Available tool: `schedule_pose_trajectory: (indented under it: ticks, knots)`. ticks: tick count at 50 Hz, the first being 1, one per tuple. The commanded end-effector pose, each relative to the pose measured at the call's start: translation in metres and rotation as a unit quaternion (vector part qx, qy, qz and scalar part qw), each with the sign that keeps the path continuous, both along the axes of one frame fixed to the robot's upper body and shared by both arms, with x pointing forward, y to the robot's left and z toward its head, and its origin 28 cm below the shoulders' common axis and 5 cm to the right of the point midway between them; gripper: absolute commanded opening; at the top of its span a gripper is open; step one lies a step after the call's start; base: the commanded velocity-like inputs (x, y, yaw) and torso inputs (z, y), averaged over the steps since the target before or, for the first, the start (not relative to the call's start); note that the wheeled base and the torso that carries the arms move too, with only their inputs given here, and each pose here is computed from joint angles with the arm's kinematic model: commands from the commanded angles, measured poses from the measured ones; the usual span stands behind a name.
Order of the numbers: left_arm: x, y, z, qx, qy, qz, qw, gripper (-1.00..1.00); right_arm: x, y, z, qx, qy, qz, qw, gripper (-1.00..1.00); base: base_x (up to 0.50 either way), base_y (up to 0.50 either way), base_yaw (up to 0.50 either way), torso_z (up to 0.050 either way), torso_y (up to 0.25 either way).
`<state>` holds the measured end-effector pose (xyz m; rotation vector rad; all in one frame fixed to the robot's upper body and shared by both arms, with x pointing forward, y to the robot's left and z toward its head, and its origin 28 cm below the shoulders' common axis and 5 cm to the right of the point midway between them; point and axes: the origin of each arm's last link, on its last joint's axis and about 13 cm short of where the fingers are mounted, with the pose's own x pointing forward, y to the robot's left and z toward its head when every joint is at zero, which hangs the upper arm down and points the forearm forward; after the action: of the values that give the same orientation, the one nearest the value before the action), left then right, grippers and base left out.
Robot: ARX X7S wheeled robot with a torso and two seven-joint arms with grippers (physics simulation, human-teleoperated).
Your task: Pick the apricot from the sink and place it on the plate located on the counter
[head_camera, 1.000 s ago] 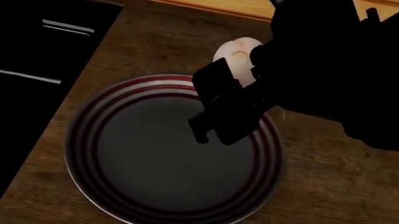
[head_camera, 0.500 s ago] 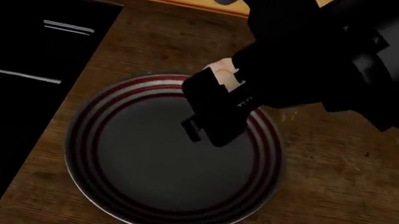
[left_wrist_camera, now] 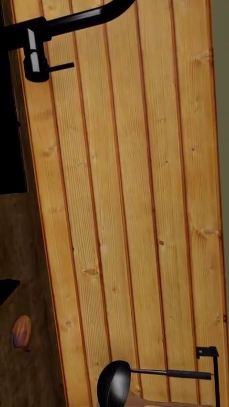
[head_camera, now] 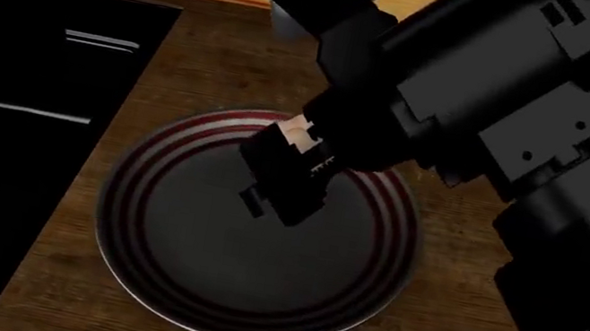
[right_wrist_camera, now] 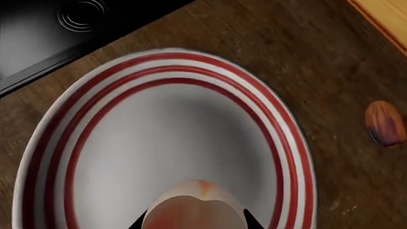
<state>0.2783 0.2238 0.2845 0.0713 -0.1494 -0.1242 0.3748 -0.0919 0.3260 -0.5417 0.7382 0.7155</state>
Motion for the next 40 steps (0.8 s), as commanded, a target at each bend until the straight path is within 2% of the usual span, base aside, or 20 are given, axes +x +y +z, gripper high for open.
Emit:
schedule_pose_trajectory:
  ticks: [1, 22, 34, 35, 40]
  knots:
    - [-0.001, 0.000, 0.000, 0.009, 0.001, 0.006, 1.000, 1.00, 0.009, 0.010, -0.012, -0.003, 0.004, 0.010, 1.000, -1.00, 0.00, 0.00, 0.00, 0.000, 0.000]
    - [-0.001, 0.001, 0.000, 0.008, 0.001, 0.008, 1.000, 1.00, 0.013, 0.012, -0.032, -0.017, 0.024, 0.014, 0.999, -1.00, 0.00, 0.00, 0.00, 0.000, 0.000]
    - [-0.002, 0.003, -0.001, 0.006, 0.000, 0.009, 1.000, 1.00, 0.011, 0.014, -0.033, -0.024, 0.026, 0.019, 0.999, -1.00, 0.00, 0.00, 0.00, 0.000, 0.000]
    - [-0.002, 0.003, -0.001, 0.005, 0.000, 0.009, 1.000, 1.00, 0.011, 0.014, -0.032, -0.025, 0.026, 0.019, 0.999, 1.00, 0.00, 0.00, 0.00, 0.000, 0.000]
    - [-0.003, 0.003, 0.000, 0.005, -0.001, 0.009, 1.000, 1.00, 0.009, 0.014, -0.030, -0.026, 0.022, 0.020, 0.999, 1.00, 0.00, 0.00, 0.00, 0.000, 0.000]
